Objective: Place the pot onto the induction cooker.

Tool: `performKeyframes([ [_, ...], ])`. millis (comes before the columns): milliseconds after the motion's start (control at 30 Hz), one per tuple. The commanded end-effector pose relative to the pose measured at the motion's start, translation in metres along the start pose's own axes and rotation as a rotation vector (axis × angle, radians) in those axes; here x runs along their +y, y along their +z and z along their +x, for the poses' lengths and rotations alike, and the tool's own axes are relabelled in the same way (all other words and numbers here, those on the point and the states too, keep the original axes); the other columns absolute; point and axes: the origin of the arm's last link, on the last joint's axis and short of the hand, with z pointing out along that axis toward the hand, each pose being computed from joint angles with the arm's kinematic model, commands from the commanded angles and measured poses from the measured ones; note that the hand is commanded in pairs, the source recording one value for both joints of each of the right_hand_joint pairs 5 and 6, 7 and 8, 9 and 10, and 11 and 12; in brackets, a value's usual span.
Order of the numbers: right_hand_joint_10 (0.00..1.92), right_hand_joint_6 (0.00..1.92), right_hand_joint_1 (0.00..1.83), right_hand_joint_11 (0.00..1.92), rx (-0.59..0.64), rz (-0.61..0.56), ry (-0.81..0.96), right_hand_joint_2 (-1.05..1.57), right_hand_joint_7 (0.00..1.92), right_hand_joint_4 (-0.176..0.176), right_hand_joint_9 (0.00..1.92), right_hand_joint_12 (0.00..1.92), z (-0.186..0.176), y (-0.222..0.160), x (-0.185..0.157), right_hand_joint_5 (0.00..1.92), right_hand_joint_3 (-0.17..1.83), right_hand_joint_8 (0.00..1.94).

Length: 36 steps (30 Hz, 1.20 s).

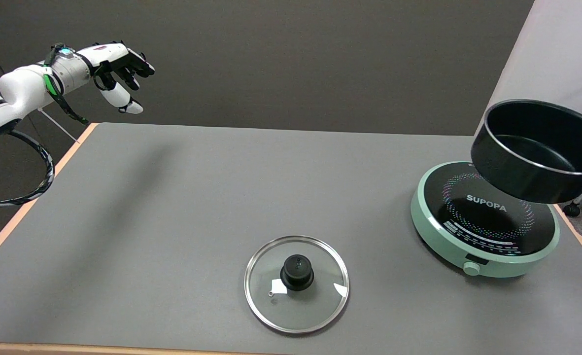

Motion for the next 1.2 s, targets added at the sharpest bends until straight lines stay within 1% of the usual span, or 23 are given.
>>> performKeyframes([
  [33, 1.92, 1.92, 0.9, 1.92, -0.036, 0.13, 0.116, 1.57, 1.92, -0.037, 1.92, 1.92, -0.012, -0.006, -0.019, 1.92, 0.42, 1.92],
  [200, 1.92, 1.92, 0.89, 1.92, -0.053, 0.143, 0.127, 1.57, 1.92, -0.033, 1.92, 1.92, -0.02, -0.007, -0.025, 1.92, 0.41, 1.92],
  [367, 1.92, 1.92, 0.89, 1.92, -0.032, 0.137, 0.173, 1.57, 1.92, -0.029, 1.92, 1.92, -0.024, -0.009, -0.028, 1.92, 0.41, 1.92],
  [533, 1.92, 1.92, 0.89, 1.92, -0.026, 0.129, 0.142, 1.57, 1.92, -0.026, 1.92, 1.92, -0.028, -0.01, -0.029, 1.92, 0.41, 1.92],
  [633, 1.92, 1.92, 0.89, 1.92, -0.031, 0.103, 0.131, 1.57, 1.92, -0.026, 1.92, 1.92, -0.031, -0.01, -0.026, 1.92, 0.41, 1.92],
  [767, 1.92, 1.92, 0.89, 1.92, -0.033, 0.001, 0.127, 1.57, 1.92, -0.024, 1.92, 1.92, -0.038, -0.013, -0.013, 1.92, 0.42, 1.92],
  [800, 1.92, 1.92, 0.88, 1.92, -0.033, -0.009, 0.127, 1.57, 1.92, -0.024, 1.92, 1.92, -0.039, -0.014, -0.012, 1.92, 0.42, 1.92],
  [967, 1.92, 1.92, 0.88, 1.92, -0.038, -0.03, 0.128, 1.57, 1.92, -0.023, 1.92, 1.92, -0.041, -0.018, -0.006, 1.92, 0.43, 1.92],
  [1200, 1.92, 1.92, 0.88, 1.92, -0.033, -0.032, 0.136, 1.57, 1.92, -0.022, 1.92, 1.92, -0.042, -0.019, -0.007, 1.92, 0.44, 1.92],
])
